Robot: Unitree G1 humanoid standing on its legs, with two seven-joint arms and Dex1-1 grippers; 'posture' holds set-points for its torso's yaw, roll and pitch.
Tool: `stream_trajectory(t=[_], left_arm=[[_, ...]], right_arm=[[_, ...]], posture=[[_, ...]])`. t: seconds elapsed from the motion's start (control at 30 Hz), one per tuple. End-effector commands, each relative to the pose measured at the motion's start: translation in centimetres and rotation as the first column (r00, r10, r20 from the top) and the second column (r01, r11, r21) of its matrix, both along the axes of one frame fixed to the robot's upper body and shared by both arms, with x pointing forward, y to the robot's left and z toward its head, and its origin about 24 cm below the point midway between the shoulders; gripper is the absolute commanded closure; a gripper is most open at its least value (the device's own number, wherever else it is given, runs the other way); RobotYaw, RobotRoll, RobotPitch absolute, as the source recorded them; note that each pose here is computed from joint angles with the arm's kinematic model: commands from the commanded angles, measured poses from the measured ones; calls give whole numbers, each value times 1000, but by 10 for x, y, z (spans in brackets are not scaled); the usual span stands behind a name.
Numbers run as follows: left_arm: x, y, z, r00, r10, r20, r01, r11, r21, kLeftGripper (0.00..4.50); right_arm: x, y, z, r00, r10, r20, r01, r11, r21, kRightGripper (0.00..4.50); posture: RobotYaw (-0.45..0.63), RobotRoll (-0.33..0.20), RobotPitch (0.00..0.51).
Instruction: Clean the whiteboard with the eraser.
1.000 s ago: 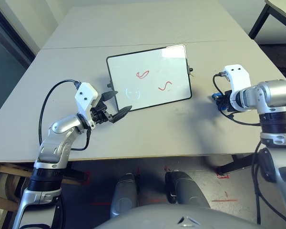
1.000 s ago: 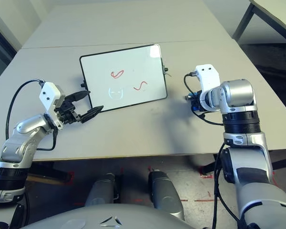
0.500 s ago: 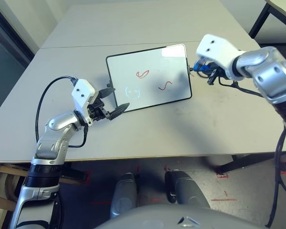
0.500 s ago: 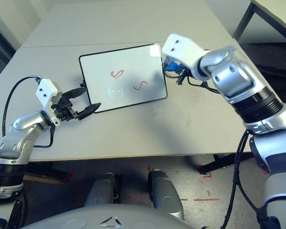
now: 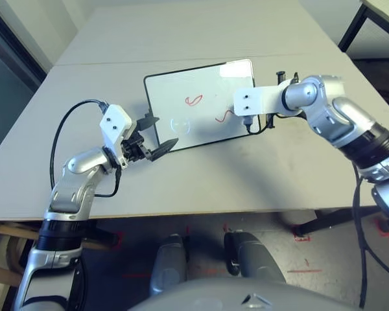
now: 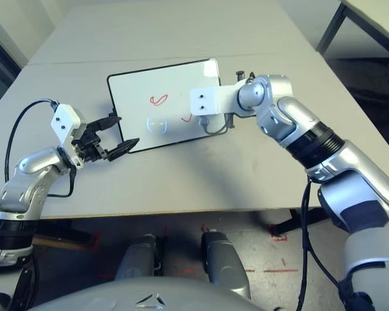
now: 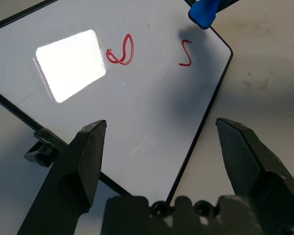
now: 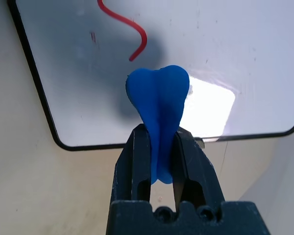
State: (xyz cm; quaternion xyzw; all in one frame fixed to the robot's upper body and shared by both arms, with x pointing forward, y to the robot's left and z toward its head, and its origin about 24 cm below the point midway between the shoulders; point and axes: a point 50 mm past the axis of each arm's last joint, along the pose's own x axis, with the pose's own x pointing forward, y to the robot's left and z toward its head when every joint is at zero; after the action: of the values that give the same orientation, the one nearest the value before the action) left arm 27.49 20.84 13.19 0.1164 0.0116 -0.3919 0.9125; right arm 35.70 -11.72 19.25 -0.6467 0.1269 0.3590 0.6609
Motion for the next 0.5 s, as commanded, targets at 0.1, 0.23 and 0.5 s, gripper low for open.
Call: stream_trajectory(t=[0.1, 0.23, 0.5], left_arm=[[-1, -3, 0, 1000, -14, 0, 14, 1000, 22, 0], [-2, -3, 0, 1000, -15, 0, 15, 1000, 24, 0], [-3, -4, 1, 1000, -15, 0, 15, 1000, 24, 0]], right_arm=[[5, 2, -4, 1000, 2, 8, -2, 1000, -23, 4106], [8, 3, -10, 1000, -6, 1, 6, 1000, -30, 4106], [14, 2, -18, 1000, -25, 2, 25, 999, -46, 4106]], posture=[[-50, 0, 80], [-48, 0, 82], [-46, 0, 82]])
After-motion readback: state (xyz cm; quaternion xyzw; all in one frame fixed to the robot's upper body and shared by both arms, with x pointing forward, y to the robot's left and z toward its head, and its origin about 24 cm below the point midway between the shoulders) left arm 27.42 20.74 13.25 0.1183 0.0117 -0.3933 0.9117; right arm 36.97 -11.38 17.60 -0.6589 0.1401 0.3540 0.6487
